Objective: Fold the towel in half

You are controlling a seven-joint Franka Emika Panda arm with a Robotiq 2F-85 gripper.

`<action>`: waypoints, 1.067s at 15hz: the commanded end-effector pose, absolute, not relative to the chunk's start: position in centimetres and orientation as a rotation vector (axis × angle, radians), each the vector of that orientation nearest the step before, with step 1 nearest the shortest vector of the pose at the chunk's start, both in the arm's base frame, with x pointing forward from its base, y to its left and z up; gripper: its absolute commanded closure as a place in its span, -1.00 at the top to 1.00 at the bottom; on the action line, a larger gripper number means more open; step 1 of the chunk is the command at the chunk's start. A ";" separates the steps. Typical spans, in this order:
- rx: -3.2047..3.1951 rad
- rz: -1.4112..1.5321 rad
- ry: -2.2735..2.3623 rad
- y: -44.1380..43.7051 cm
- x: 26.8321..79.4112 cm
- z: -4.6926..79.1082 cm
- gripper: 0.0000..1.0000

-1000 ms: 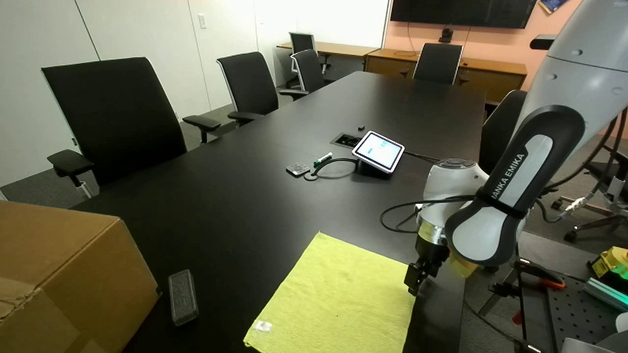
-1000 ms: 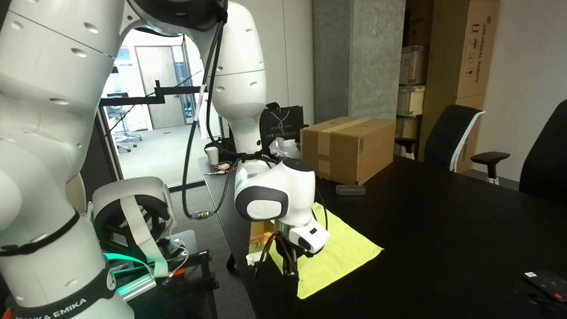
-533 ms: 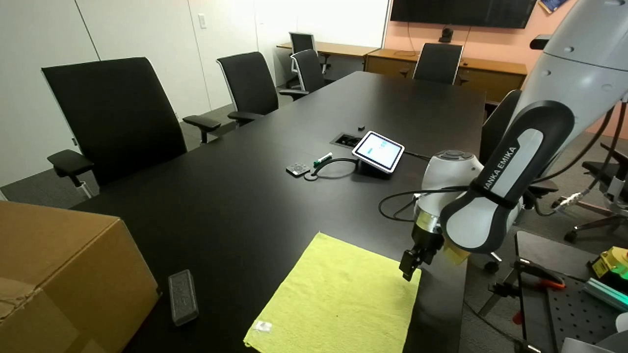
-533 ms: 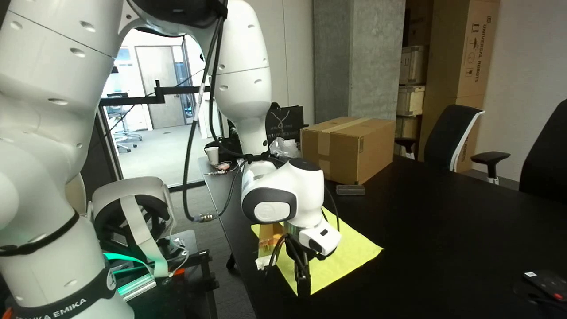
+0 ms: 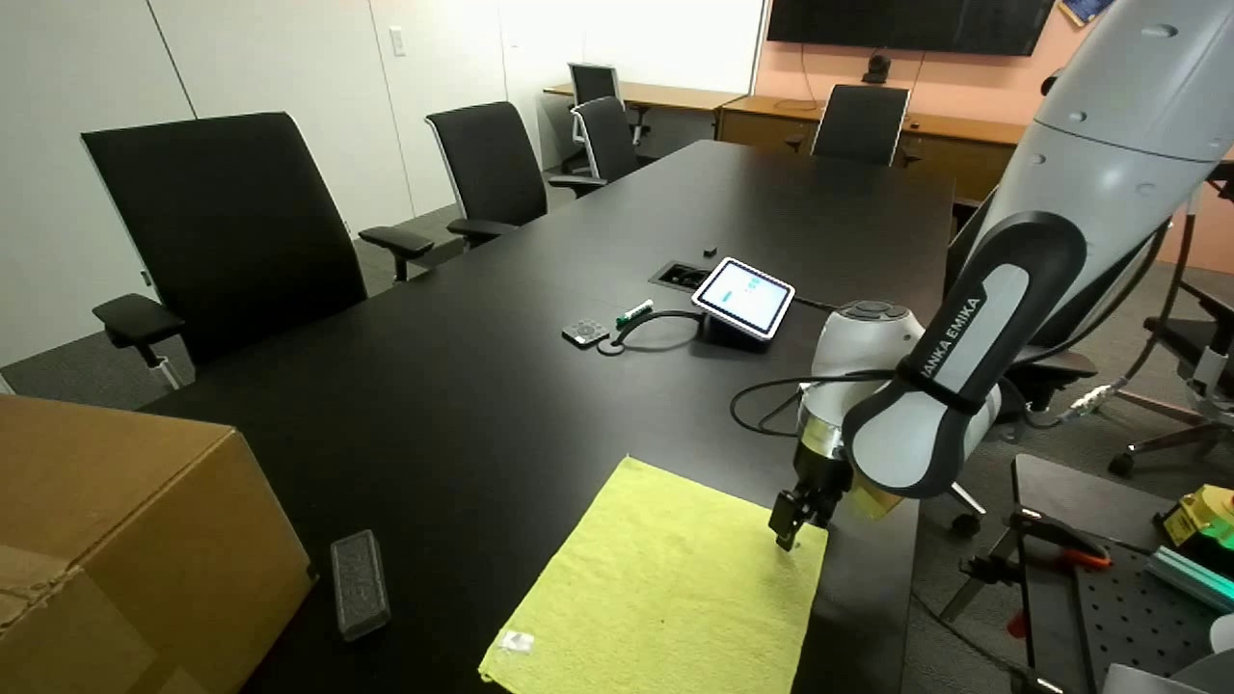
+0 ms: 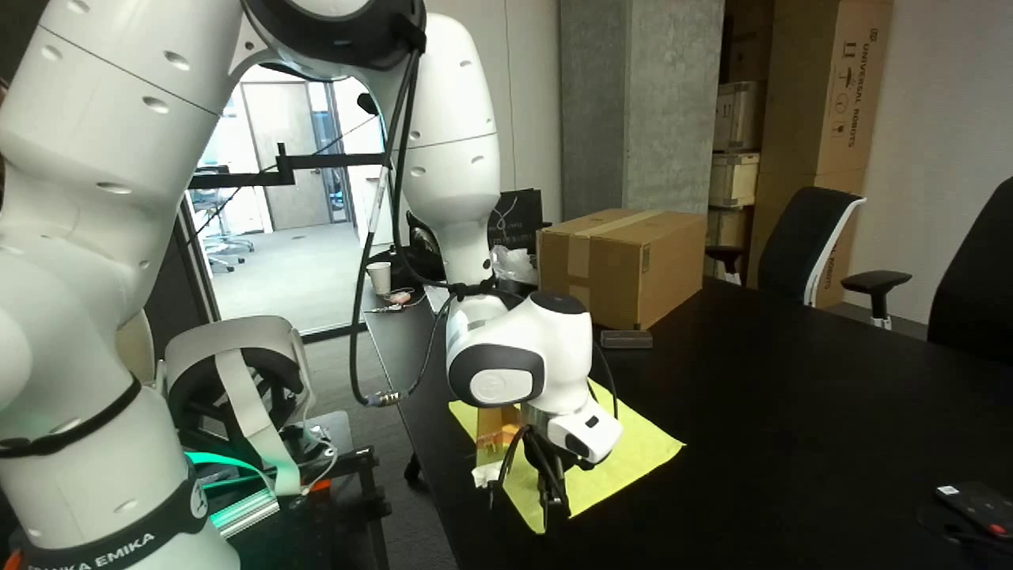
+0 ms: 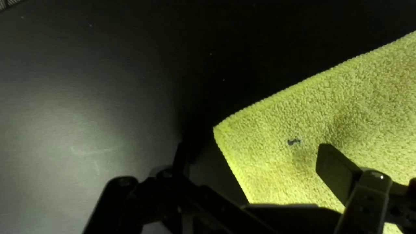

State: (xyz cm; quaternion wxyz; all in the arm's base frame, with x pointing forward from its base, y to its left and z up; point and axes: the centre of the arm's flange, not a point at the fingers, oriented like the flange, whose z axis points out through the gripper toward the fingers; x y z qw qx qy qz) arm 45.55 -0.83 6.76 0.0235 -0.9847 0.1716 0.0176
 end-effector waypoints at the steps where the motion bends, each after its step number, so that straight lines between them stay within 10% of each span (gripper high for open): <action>1: -3.053 0.079 0.528 -0.2 46.6 5.6 1.00; 12: -3.026 0.284 0.437 3.0 45.9 10.0 -0.77; 16: -2.994 0.375 0.409 3.4 45.9 12.3 -1.00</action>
